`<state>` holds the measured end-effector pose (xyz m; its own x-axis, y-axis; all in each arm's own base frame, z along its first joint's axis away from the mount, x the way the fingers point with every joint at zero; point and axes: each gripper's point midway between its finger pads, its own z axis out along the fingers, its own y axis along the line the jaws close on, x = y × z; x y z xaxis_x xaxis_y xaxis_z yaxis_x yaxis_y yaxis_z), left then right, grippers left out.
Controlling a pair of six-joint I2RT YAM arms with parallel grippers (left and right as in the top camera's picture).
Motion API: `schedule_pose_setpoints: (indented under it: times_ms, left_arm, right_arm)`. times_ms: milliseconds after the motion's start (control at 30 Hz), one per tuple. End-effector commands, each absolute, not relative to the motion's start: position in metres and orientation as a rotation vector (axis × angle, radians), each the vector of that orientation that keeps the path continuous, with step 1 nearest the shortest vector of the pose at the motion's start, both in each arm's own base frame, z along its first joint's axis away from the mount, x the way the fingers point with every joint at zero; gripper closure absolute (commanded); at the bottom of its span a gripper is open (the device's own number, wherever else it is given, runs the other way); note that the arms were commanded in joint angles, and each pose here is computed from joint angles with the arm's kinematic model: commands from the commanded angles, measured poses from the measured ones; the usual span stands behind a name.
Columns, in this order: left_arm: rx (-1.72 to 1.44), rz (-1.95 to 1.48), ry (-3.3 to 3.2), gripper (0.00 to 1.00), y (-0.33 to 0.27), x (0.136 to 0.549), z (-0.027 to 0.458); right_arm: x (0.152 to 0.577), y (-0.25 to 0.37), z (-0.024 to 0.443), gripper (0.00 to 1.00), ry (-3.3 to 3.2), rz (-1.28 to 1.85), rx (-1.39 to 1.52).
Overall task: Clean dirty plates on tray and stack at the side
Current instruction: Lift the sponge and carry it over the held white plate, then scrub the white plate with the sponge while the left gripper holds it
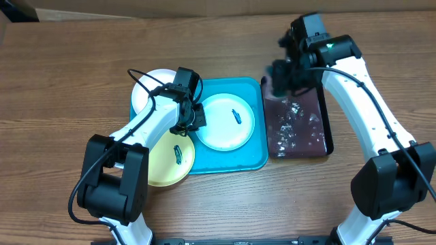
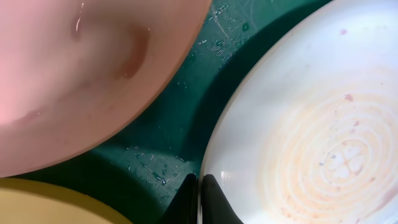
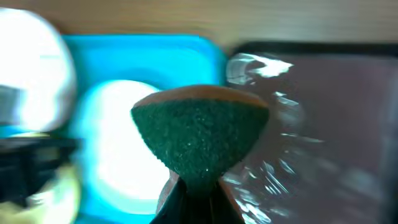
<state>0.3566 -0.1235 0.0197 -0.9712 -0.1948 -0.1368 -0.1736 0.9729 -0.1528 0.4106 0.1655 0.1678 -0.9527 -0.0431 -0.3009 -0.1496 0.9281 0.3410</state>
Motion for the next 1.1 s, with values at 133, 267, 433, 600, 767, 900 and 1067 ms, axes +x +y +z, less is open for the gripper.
schedule_pose_setpoints:
  times_ms: [133, 267, 433, 600, 767, 900, 1067]
  left_arm:
    - [-0.274, -0.217, 2.981, 0.94, -0.126, 0.356, 0.015]
    - [-0.274, -0.218, 2.98, 0.94, -0.126, 0.356, 0.015]
    - [-0.274, -0.219, 2.979, 0.94, -0.126, 0.356, 0.015]
    - [-0.274, -0.218, 2.979, 0.94, -0.126, 0.356, 0.015]
    - [-0.274, -0.219, 2.979, 0.94, -0.126, 0.356, 0.015]
    - [-0.274, -0.218, 2.979, 0.94, -0.126, 0.356, 0.015]
    - [-0.274, -0.218, 2.979, 0.94, -0.126, 0.356, 0.015]
  right_arm:
    - [0.393, 0.227, 0.176, 0.96, 2.726, 0.553, -0.361]
    - [0.391, 0.224, 0.155, 0.96, 2.708, 0.208, -0.408]
    - [0.393, 0.232, 0.137, 0.96, 2.662, -0.025, -0.438]
    - [0.397, 0.235, 0.106, 0.96, 2.674, -0.159, -0.458]
    - [0.398, 0.231, 0.067, 0.96, 2.729, -0.257, -0.478]
    - [0.399, 0.231, 0.049, 0.96, 2.75, -0.276, -0.488]
    - [0.396, 0.232, 0.035, 0.96, 2.782, -0.273, -0.469]
